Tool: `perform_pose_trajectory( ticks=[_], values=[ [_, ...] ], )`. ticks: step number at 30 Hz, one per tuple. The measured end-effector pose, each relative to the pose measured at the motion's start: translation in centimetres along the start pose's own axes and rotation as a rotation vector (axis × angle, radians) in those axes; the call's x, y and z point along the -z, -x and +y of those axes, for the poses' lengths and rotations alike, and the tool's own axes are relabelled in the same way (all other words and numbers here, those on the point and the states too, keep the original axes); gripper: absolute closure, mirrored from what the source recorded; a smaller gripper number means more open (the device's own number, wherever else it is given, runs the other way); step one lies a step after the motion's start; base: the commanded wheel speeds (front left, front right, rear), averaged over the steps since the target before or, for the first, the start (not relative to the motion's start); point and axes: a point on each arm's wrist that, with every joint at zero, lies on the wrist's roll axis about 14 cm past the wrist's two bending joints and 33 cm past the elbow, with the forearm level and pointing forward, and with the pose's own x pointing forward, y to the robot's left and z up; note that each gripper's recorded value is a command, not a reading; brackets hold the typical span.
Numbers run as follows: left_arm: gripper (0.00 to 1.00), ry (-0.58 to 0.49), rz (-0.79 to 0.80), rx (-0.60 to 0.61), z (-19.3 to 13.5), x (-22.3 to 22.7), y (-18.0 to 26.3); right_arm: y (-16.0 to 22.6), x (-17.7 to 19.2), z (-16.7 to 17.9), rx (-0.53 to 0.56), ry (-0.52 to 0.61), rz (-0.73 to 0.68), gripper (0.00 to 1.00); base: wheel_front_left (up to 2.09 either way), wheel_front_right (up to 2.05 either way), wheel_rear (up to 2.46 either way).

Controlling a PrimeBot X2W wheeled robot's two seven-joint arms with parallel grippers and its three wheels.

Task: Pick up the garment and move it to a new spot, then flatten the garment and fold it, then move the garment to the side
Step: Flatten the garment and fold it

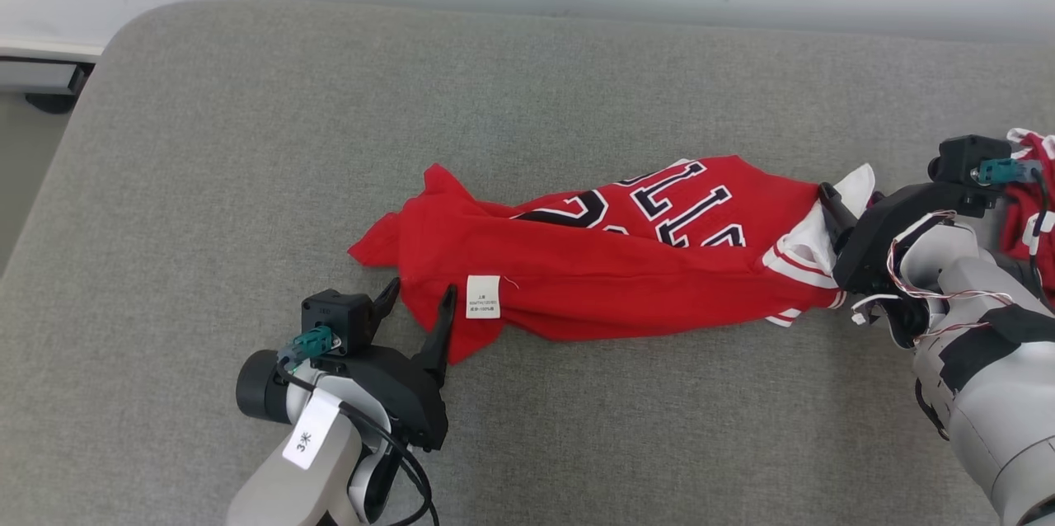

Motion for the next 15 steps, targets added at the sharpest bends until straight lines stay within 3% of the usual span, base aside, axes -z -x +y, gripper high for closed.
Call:
perform_pose_trajectory(
  ticks=[3, 4, 5, 6, 7, 15],
  values=[
    [0.0, 0.004, 0.006, -0.001, 0.1, 0.2, 0.0, -0.3, 0.5, -0.1, 0.01, 0.009, 0.02, 0.0, 0.0, 0.0, 0.0],
    [0.06, 0.006, 0.013, -0.002, 0.1, 0.4, 0.0, -0.4, 0.6, -0.2, 0.011, 0.01, 0.022, 0.0, 0.0, 0.0, 0.0],
    [0.34, 0.008, 0.014, -0.002, 0.1, 0.4, 0.0, -0.4, 0.7, -0.3, 0.017, 0.011, 0.025, 0.0, 0.0, 0.0, 0.0],
    [0.81, 0.009, 0.014, 0.001, 0.0, 0.4, -0.1, -0.4, 0.7, -0.3, 0.019, 0.016, 0.027, 0.63, 0.0, 0.0, 0.0],
    [1.0, 0.015, 0.015, 0.007, 0.0, 0.4, -0.1, -0.4, 0.8, -0.3, 0.02, 0.02, 0.027, 1.0, 0.0, 0.0, 0.0],
    [1.0, 0.029, 0.025, 0.028, -0.6, 0.6, -0.3, -0.4, -0.3, -0.4, 0.022, 0.026, -0.007, 1.0, 0.0, 0.0, 0.0]
  ],
)
